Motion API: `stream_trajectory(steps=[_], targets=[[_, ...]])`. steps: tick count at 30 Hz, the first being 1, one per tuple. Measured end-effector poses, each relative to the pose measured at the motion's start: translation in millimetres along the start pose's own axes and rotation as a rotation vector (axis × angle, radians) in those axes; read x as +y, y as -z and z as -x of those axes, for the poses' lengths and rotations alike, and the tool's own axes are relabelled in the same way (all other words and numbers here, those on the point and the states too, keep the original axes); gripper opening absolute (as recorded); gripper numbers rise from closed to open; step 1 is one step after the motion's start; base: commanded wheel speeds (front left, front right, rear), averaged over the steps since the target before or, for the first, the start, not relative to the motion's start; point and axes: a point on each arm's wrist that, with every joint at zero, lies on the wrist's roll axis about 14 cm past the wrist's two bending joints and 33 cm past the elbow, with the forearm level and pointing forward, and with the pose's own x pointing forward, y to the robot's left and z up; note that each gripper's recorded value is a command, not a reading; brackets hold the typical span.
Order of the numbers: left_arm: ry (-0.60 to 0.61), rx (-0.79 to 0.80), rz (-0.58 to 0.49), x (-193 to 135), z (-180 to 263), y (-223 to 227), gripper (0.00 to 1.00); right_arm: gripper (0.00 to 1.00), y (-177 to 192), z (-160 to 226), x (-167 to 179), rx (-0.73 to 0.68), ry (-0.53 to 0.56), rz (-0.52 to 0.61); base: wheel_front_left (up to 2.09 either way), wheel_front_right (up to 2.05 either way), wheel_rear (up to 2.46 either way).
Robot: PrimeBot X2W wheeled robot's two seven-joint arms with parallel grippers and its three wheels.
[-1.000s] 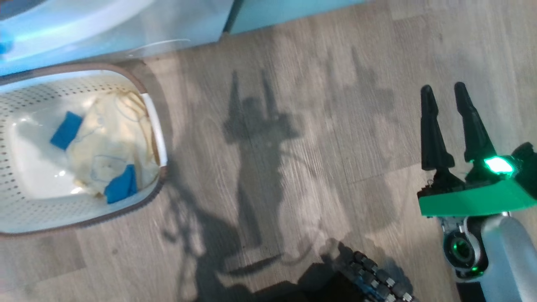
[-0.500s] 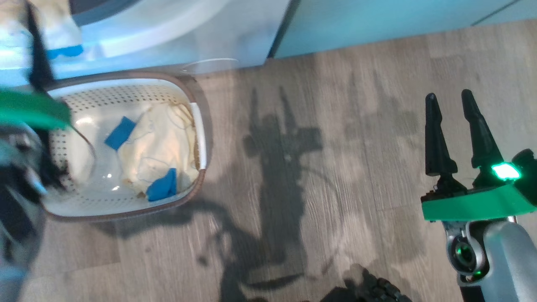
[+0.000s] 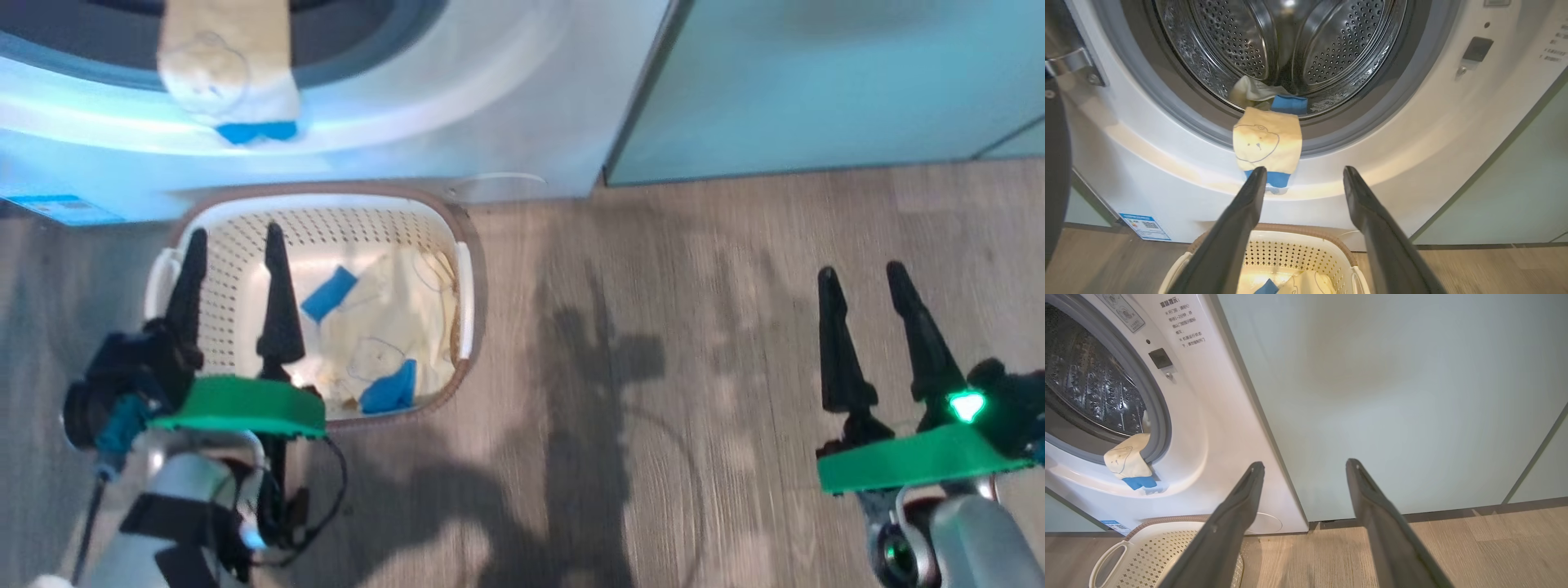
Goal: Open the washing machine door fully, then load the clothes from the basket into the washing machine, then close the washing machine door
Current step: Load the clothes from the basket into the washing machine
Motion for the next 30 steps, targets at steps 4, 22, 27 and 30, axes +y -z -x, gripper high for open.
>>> stream_trajectory(steps=[4,22,27,30], targets=[[0.004,-0.021,0.020,-4,17,-13,1.00,1.00,-4,9,6,-0.006,-0.011,0.005,0.00,0.00,0.00],[-0.014,-0.005,0.037,3,53,-16,1.00,1.00,-16,28,24,-0.030,-0.055,0.009,0.00,0.00,0.00],[-0.017,-0.005,0.043,4,54,-15,1.00,1.00,-15,28,26,-0.029,-0.059,0.008,0.00,0.00,0.00],[-0.021,0.001,0.044,6,53,-13,1.00,1.00,-14,28,26,-0.026,-0.061,0.008,0.00,0.00,0.00]])
